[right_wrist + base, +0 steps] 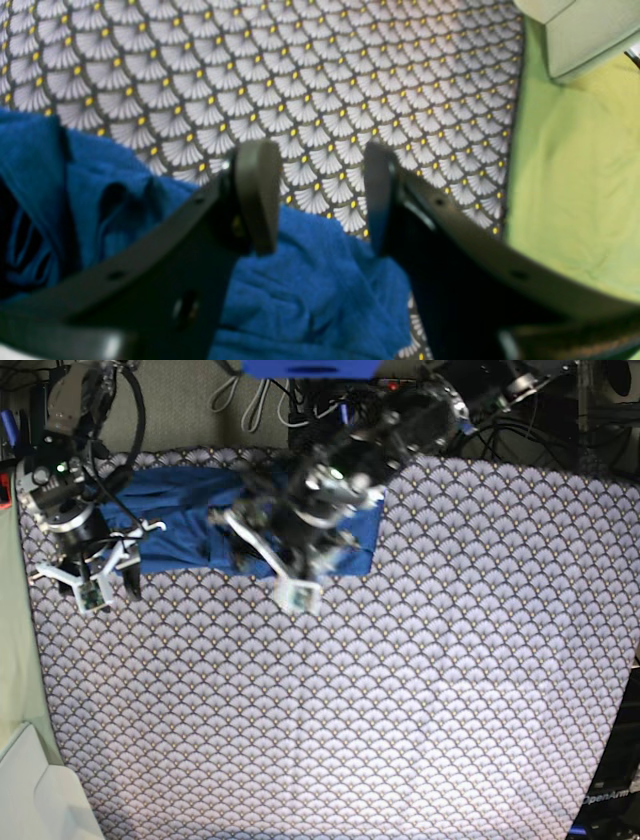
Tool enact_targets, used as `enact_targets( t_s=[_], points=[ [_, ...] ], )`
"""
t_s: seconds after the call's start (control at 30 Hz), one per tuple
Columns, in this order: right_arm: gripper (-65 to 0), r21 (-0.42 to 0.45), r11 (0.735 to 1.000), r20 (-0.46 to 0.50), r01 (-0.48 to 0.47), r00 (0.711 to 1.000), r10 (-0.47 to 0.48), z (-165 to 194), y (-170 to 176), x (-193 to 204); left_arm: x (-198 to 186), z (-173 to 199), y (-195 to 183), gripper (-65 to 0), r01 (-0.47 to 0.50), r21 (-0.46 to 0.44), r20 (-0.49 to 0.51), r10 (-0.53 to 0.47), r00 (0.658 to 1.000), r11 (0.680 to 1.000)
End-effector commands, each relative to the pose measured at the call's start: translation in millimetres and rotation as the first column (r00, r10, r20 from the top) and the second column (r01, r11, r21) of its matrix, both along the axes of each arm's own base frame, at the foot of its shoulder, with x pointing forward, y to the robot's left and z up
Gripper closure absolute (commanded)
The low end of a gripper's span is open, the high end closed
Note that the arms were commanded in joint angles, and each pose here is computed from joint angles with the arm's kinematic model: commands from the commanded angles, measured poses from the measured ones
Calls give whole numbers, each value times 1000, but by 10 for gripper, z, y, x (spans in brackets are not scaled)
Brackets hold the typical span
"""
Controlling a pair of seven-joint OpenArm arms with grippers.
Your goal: Fold the T-shirt properly
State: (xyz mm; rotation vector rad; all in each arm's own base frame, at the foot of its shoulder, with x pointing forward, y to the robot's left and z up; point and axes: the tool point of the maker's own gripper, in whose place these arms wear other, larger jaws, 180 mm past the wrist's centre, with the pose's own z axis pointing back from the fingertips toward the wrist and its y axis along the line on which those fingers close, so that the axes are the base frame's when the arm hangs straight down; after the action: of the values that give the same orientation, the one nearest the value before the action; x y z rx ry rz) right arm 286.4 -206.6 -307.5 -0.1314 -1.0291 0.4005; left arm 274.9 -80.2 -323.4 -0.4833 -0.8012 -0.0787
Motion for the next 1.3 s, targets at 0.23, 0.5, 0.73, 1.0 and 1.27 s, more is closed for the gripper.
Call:
enact_targets(
  t_s=[0.23,0.5,0.73,1.0,1.27],
  points=[
    [-165,105,988,26,-109,994,107,-3,603,-12,368,-162,1422,-5,-318,125,18,318,948,940],
    [-1,241,929,-1,-280,958,288,-44,1616,-140,209,-228,2759,-5,-560,250,50,567,822,790],
    [0,292,863,-98,-413,884,457,-262,2237,-439,21,-277,3168,-5,-616,305,53,633,773,726],
    [0,298,881,-225,-367,870,439,-679,2038,-668,-36,-318,3151,-5,-614,308,38,636,771,727],
    [0,255,950,-244,-180,939,243,-789,1309,-657,25,-278,3129,-5,-617,295,48,633,772,730]
  ],
)
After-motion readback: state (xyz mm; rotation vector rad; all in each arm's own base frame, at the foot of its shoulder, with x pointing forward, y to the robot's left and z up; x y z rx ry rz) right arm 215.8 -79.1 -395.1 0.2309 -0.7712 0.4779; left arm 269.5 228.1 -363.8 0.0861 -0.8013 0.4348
